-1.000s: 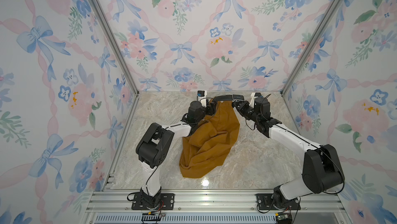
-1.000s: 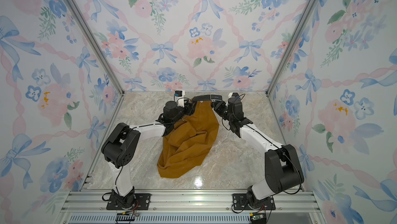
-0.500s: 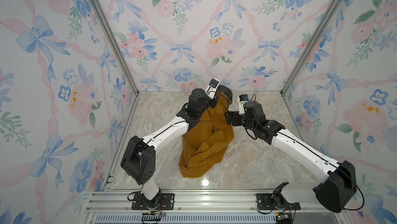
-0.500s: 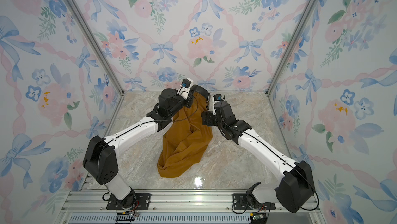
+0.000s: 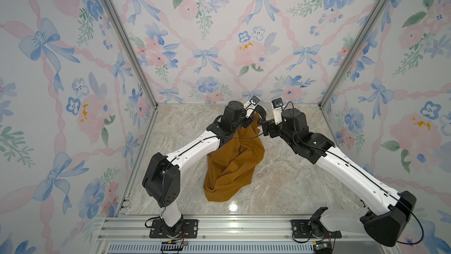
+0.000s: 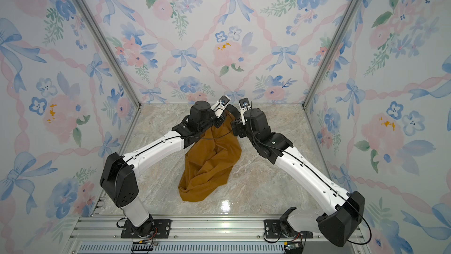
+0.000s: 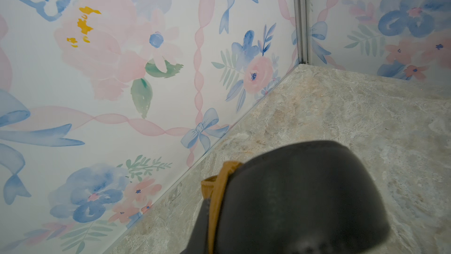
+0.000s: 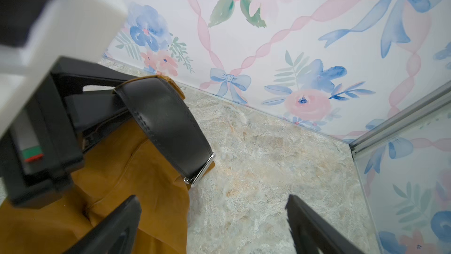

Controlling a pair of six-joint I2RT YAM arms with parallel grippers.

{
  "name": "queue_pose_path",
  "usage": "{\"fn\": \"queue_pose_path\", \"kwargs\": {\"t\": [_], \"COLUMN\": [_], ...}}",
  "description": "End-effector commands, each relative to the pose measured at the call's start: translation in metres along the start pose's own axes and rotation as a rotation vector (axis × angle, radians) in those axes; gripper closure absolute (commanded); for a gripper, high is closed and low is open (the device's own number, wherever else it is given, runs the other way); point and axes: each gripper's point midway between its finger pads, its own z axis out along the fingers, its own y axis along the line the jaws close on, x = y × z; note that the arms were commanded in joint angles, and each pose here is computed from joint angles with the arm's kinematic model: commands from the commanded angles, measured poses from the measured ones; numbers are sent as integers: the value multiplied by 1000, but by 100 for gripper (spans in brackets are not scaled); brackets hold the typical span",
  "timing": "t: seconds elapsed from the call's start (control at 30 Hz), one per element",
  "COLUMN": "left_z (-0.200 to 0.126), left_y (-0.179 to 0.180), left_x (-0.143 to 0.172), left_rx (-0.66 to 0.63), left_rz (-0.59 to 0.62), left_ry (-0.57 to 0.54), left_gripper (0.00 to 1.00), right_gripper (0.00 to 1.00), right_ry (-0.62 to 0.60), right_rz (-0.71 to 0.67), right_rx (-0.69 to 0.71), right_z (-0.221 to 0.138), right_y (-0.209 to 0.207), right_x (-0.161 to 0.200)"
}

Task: Remove the belt from the trousers

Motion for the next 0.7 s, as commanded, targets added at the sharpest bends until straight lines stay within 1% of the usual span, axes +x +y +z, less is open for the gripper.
{"fn": "queue_pose_path", "kwargs": {"t": [0.0, 0.1, 0.17, 0.2, 0.23, 0.33, 0.37, 0.4, 0.47, 0.5, 0.57, 0.6, 0.63, 0.67], "left_z": [-8, -8, -10, -11, -12, -16, -19, -21, -28, -31, -36, -38, -38, -39], "left_y": [-1, -4, -8, -9, -10, -12, -12, -11, -13, -13, -16, -15, -14, -13], "left_x": [-35, -37, -39, -39, -39, -37, -38, -38, -39, -39, -39, -39, -38, -36], "left_rx": [37, 57, 79, 88, 95, 113, 126, 139, 192, 217, 279, 297, 310, 317], "left_rz": [-74, -90, -102, -105, -108, -112, -112, -115, -126, -131, -148, -157, -164, -167], "left_ry": [-104, -113, -121, -122, -122, -126, -133, -138, -155, -164, -178, -184, -185, -185], "left_gripper": [100, 100, 100, 100, 100, 100, 100, 100, 100, 100, 100, 100, 100, 100], "right_gripper": [3, 2, 5, 9, 16, 40, 44, 46, 45, 41, 23, 19, 18, 18], "right_ry": [-24, -8, -15, -22, -33, -78, -97, -112, -148, -165, -198, -203, -213, -190], "right_rz": [-122, -167, -173, -169, -154, -96, -80, -67, -49, -48, -74, -82, -88, -105], "right_rx": [-18, -23, 7, 20, 36, 79, 88, 91, 71, 50, -12, -36, -47, -55], "right_z": [5, 19, 30, 35, 40, 54, 59, 63, 72, 75, 80, 82, 81, 93], "right_y": [14, 24, 23, 22, 19, 9, 7, 5, 7, 11, 25, 31, 32, 38], "right_x": [-20, -22, -26, -29, -33, -44, -47, -50, -56, -59, -65, -66, -71, -63]}}
